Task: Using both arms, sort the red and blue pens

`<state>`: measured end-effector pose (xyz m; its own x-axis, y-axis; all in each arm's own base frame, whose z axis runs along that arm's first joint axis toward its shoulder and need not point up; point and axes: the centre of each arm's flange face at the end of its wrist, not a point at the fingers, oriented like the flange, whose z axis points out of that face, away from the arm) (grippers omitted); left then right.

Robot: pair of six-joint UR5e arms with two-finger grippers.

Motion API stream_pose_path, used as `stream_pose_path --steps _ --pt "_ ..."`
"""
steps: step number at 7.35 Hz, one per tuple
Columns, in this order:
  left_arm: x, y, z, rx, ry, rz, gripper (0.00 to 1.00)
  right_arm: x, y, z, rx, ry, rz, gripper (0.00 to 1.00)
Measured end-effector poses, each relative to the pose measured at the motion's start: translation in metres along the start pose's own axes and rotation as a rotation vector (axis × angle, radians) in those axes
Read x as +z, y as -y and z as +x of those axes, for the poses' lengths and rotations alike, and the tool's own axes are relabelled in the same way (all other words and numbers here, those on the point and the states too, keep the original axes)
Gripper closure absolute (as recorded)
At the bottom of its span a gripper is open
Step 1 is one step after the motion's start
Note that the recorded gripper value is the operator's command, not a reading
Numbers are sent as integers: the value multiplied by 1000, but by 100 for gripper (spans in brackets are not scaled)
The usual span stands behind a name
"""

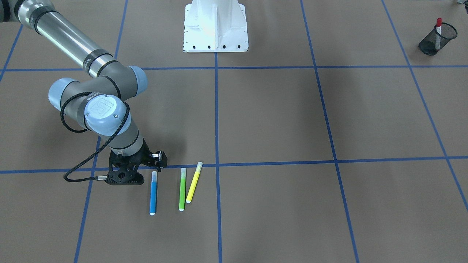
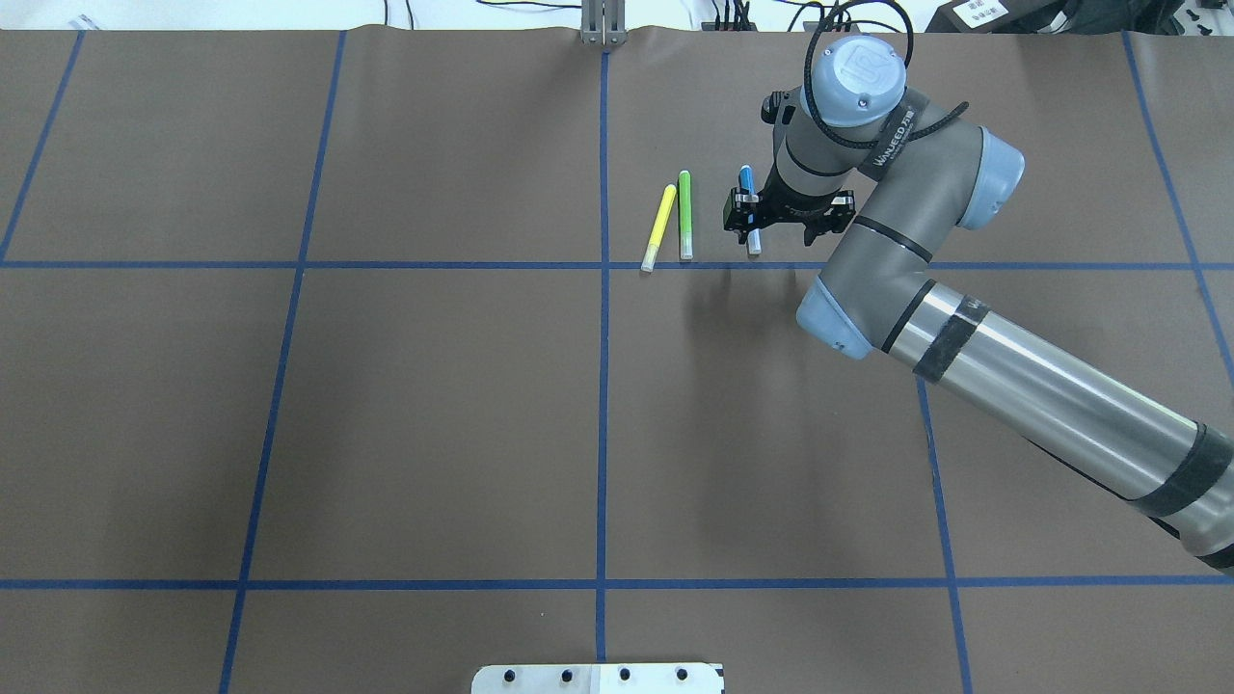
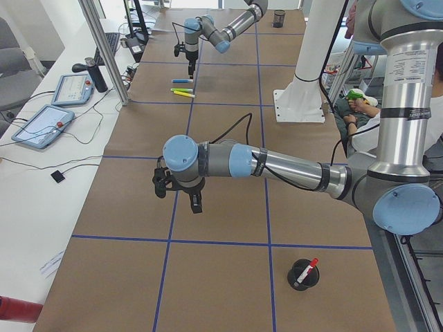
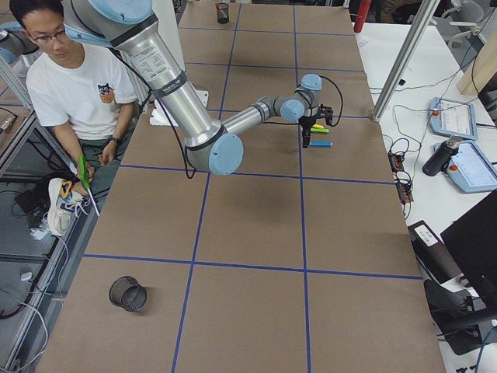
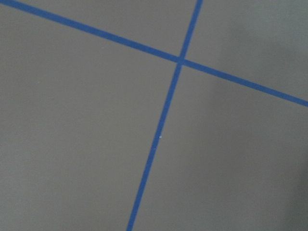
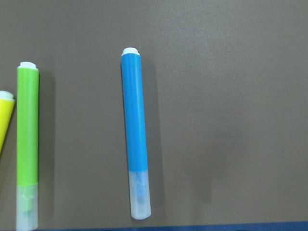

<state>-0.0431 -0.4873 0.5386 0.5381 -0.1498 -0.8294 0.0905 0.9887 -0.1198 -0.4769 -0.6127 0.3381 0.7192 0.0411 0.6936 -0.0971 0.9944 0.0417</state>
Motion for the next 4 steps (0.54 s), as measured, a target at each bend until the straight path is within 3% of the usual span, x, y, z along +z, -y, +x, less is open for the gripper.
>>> stream_pose_path --steps 3,4 --pt "-9 11 30 67 -5 36 0 18 6 -5 -11 9 13 23" --pt "-10 11 33 71 -6 40 0 24 6 -7 -14 8 11 34"
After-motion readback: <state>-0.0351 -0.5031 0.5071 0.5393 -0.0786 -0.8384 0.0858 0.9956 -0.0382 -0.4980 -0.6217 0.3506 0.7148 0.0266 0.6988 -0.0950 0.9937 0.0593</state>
